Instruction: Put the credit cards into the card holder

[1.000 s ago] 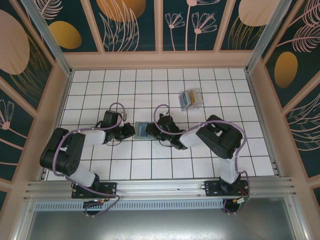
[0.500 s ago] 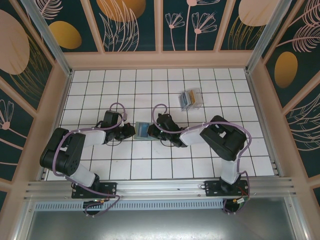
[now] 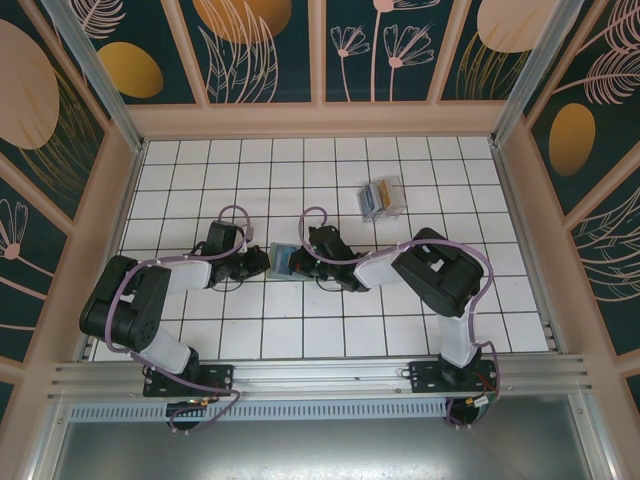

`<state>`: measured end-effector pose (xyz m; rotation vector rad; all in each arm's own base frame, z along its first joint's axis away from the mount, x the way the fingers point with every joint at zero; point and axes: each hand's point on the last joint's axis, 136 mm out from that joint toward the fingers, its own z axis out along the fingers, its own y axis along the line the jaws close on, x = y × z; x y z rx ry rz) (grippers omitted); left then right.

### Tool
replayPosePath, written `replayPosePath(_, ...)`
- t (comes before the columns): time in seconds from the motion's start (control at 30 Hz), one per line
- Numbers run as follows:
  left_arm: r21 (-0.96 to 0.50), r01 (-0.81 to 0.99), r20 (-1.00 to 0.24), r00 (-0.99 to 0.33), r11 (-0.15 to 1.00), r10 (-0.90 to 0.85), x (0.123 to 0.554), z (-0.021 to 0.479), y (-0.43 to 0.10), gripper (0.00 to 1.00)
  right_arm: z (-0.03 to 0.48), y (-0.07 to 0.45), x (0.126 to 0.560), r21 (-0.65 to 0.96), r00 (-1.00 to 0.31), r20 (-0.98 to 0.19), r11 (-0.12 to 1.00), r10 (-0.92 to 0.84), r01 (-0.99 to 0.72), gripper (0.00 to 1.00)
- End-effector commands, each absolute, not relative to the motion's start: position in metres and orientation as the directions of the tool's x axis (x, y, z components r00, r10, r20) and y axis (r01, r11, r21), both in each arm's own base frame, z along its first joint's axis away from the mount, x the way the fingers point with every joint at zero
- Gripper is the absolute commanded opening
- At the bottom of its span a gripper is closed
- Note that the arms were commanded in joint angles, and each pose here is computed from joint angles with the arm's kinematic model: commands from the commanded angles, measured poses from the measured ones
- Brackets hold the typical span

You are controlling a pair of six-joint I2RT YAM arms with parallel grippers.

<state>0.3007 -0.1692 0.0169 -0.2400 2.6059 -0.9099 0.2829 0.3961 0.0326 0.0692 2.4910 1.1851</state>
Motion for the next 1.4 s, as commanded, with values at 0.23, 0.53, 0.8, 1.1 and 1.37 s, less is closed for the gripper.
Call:
replayPosePath(0.23,-0.563,-0.028,-0.364,-0.889,0.826,-0.278,0.307,0.035,-0.156,0.29,0.081,0.363,0.29,0.64,-0.865,-0.476,0.737,0.16,-0.216,0.2)
replayPosePath(0.53,-0.542,-0.022,-0.355,-0.9,0.84,-0.253,0.306,0.029,-0.155,0.48,0.063,0.309,0.283,0.482,-0.879,-0.475,0.85,0.05,-0.213,0.53)
replayPosePath(0.8,-0.59,-0.011,-0.318,-0.916,0.807,-0.245,0.305,0.025,-0.167,0.49,0.028,0.299,0.282,0.238,-0.903,-0.417,0.947,-0.1,-0.215,0.57)
replayPosePath(1.1,-0.651,-0.001,-0.264,-0.937,0.759,-0.227,0.303,0.021,-0.182,0.47,0.022,0.344,0.269,0.455,-0.93,-0.351,0.848,-0.109,-0.271,0.53)
replayPosePath(1.37,-0.701,0.02,-0.26,-0.938,0.713,-0.23,0.306,0.036,-0.192,0.46,0.018,0.363,0.268,0.534,-0.944,-0.315,0.804,-0.1,-0.263,0.5)
